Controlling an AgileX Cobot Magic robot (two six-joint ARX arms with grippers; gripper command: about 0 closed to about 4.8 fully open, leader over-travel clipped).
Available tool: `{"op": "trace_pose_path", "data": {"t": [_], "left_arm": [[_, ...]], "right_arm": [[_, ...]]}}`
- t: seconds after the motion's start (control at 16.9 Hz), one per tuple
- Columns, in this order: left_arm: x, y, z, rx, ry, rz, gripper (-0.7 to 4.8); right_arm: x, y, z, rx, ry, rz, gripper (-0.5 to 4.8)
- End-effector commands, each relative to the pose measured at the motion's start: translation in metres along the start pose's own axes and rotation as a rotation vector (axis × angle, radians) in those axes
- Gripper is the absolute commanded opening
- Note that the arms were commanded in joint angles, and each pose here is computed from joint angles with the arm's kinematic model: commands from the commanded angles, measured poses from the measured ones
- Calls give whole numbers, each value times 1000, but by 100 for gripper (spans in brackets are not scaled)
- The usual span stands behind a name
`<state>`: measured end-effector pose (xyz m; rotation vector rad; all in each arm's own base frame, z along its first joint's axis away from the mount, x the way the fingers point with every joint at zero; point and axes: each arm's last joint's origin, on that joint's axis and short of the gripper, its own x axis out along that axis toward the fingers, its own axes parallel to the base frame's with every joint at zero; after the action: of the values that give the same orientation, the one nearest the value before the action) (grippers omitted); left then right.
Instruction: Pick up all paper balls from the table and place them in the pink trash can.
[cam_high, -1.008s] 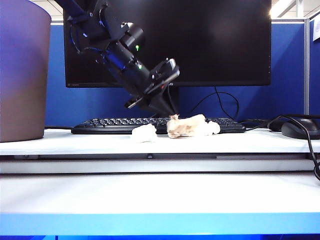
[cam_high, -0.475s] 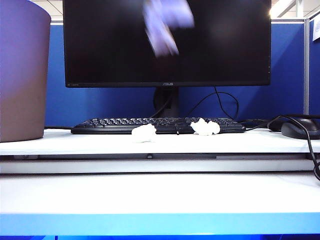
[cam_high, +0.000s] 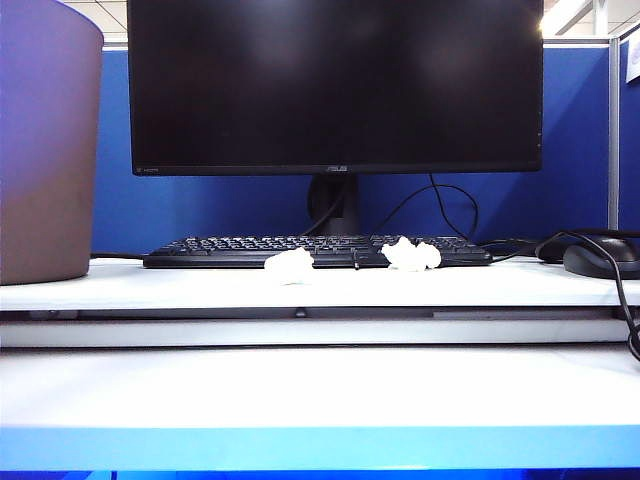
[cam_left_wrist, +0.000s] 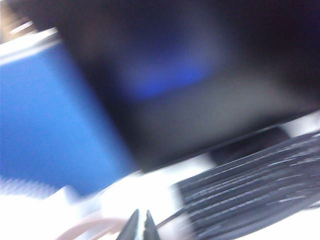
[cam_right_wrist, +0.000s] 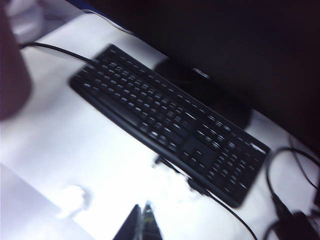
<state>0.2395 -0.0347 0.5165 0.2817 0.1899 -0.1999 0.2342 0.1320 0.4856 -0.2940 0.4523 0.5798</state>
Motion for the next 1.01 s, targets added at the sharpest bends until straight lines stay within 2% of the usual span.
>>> {"op": "trace_pose_path", "data": {"t": [0.06,0.12,0.18,0.24,0.3,0.36,0.42,0.47,0.53,0.59,0.65,0.71,0.77,0.83,0.89,0.95,1.01], "left_arm": [[0,21,-12,-21,81,83,-4],[-1,27,-14,-30,87,108,30],[-2,31,-15,-33,90,120,117],[-2,31,-15,-33,87,118,279],[0,31,-15,-33,89,118,339],[1,30,-15,-42,81,92,347],[1,26,-14,-91,48,-18,347],[3,19,-13,-169,0,-262,346],[7,8,-12,-231,-6,-472,345],[15,-9,-13,-250,16,-653,345],[24,-30,-16,-244,53,-788,345],[38,-67,-25,-184,140,-894,345],[52,-100,-35,-124,232,-904,345],[62,-125,-44,-60,310,-895,345],[73,-143,-55,8,394,-877,345],[92,-168,-73,79,521,-887,345],[101,-180,-84,97,588,-902,345]], "right_arm": [[-2,1,4,4,-44,44,-7],[-2,2,4,12,-43,47,-7],[-2,2,4,18,-43,47,-7],[-3,1,4,18,-43,46,-7],[-3,2,3,18,-41,47,-7],[-2,2,3,19,-36,48,-7],[-2,2,3,19,-36,47,-7],[-3,2,3,19,-38,47,-7],[-2,2,3,18,-37,46,-7],[-2,1,3,18,-39,36,-7],[-3,0,4,18,-45,12,-7],[-4,0,5,18,-54,-2,-7],[-4,0,5,18,-51,-2,-7],[-4,0,5,18,-51,-2,-7],[-4,0,5,18,-52,-2,-7],[-4,0,5,18,-50,-3,-7],[-4,-1,5,18,-48,-14,-7]]}}
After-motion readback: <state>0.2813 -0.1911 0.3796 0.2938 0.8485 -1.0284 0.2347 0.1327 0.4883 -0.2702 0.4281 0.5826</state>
